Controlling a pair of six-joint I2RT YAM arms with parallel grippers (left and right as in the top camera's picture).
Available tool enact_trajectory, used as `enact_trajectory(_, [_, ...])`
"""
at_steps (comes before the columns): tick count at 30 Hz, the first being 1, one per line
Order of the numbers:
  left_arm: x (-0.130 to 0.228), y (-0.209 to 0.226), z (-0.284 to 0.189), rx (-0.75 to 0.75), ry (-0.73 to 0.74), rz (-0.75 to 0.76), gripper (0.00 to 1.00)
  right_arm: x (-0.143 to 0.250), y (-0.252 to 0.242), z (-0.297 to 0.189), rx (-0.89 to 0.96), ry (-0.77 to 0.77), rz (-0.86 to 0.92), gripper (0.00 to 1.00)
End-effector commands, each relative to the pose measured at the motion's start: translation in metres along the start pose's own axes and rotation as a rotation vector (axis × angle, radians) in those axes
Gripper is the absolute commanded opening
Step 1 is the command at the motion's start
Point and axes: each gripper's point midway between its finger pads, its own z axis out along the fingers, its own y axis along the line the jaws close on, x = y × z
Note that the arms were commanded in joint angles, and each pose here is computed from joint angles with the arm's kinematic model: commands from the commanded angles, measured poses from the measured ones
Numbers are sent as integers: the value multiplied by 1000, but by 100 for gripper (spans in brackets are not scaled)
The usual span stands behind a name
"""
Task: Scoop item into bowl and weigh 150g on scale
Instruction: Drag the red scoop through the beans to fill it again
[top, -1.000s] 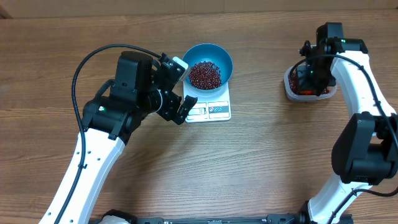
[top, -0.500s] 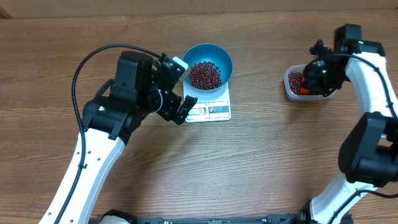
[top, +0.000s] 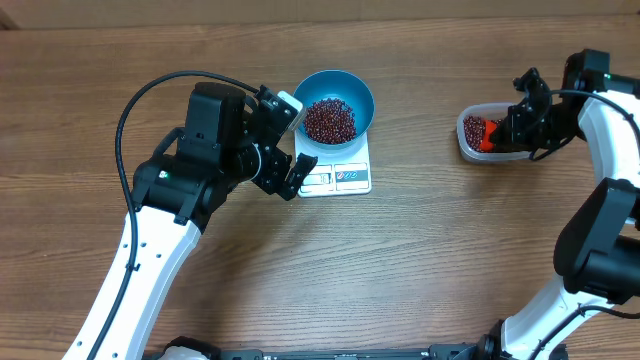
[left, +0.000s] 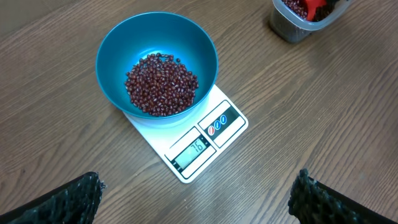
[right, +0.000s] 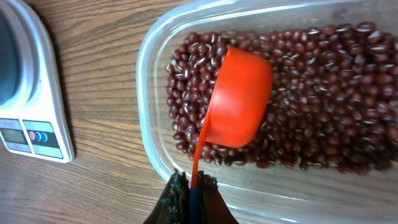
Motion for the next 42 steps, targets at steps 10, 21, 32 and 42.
enact_trajectory(10, [-7, -3, -7, 8, -27, 31, 99, 11, 5, 12, -92, 15, 33, 4])
enact_trajectory(21, [-7, -3, -7, 8, -27, 31, 100, 7, -1, -10, -249, -62, 149, 4])
enact_trajectory(32, [-7, -3, -7, 8, -27, 31, 100, 13, -13, -21, -277, -71, 219, 4])
enact_trajectory(42, [-7, -3, -7, 8, -27, 31, 100, 15, -17, -37, -369, -119, 247, 4])
